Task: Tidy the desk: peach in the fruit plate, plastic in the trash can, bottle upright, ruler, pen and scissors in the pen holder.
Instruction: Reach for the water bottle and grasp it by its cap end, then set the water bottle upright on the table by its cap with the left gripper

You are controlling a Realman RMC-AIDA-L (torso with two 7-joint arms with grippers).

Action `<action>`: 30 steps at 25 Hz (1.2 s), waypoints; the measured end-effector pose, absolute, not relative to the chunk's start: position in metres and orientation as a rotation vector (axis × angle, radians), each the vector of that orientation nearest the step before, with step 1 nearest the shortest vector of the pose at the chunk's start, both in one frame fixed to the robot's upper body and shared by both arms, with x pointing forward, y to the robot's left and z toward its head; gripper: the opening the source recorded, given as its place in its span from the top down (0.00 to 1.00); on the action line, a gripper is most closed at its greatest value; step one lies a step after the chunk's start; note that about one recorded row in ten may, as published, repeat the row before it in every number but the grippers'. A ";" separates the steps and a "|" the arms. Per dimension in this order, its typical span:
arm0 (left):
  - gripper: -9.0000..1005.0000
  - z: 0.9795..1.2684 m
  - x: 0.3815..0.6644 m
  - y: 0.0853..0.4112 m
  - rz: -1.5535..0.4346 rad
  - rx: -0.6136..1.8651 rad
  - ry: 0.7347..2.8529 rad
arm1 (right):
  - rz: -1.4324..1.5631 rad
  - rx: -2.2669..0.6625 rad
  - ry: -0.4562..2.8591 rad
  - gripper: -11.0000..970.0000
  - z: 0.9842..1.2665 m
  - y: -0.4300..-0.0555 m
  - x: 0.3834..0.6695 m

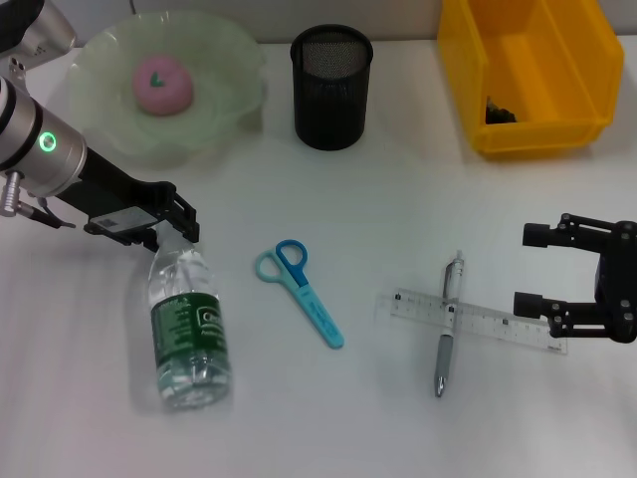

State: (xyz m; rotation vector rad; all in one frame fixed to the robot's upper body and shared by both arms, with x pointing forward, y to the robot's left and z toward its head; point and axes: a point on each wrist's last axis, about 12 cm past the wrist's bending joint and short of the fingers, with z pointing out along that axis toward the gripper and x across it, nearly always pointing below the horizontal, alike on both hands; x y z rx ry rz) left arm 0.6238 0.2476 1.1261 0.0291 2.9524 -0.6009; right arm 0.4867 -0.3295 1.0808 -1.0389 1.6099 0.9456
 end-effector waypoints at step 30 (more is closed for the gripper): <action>0.55 1.137 0.623 0.256 -0.916 0.347 2.567 | 0.928 -0.998 1.605 0.17 1.082 -0.333 0.487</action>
